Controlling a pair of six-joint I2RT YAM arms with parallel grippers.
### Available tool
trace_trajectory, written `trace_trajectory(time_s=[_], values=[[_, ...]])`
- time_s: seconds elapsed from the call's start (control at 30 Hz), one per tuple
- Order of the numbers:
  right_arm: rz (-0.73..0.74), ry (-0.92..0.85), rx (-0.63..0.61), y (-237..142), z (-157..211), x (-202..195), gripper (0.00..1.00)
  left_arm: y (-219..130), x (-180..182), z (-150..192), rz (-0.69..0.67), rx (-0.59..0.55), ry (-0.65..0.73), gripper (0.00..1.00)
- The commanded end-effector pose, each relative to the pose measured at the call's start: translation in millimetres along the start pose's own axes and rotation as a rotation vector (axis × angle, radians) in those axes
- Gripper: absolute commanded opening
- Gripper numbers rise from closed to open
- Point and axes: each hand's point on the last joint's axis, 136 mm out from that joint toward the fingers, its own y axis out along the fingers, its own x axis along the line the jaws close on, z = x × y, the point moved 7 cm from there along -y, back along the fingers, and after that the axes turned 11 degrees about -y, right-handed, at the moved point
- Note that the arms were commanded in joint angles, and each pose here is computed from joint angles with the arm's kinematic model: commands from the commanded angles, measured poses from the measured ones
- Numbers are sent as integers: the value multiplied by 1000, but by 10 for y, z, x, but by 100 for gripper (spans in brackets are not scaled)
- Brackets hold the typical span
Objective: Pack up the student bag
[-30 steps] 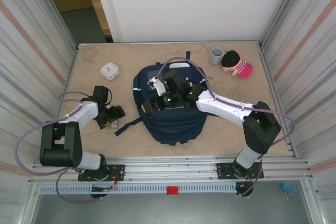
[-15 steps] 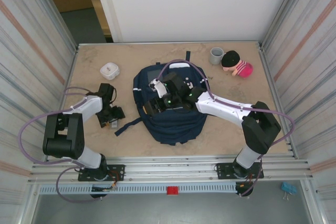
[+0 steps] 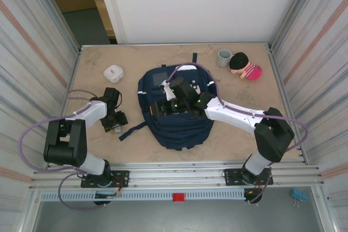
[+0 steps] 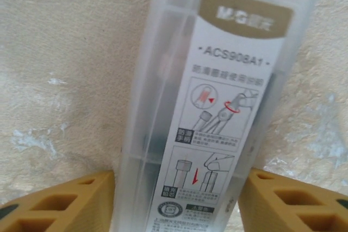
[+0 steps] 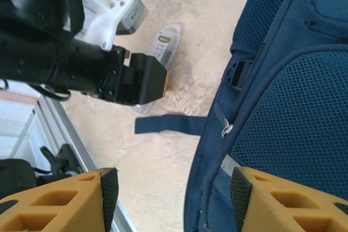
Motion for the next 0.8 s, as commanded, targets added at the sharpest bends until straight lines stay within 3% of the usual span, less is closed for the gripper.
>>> trace_trajectory(time_s=[0.0,0.37,0.6,0.77], values=[[36,65,-45,-125,-35,74,58,14,-131,-11,115,-69,12,56],[172,47,-44,-220,92,134,59,-18,-168,48,200,-90,28,47],[298,-19,-41,-332,-57,37,60,-21,-176,104,205,-98,35,45],[274,17,-63,-311,-3,26,60,-35,-225,92,231,-100,34,41]])
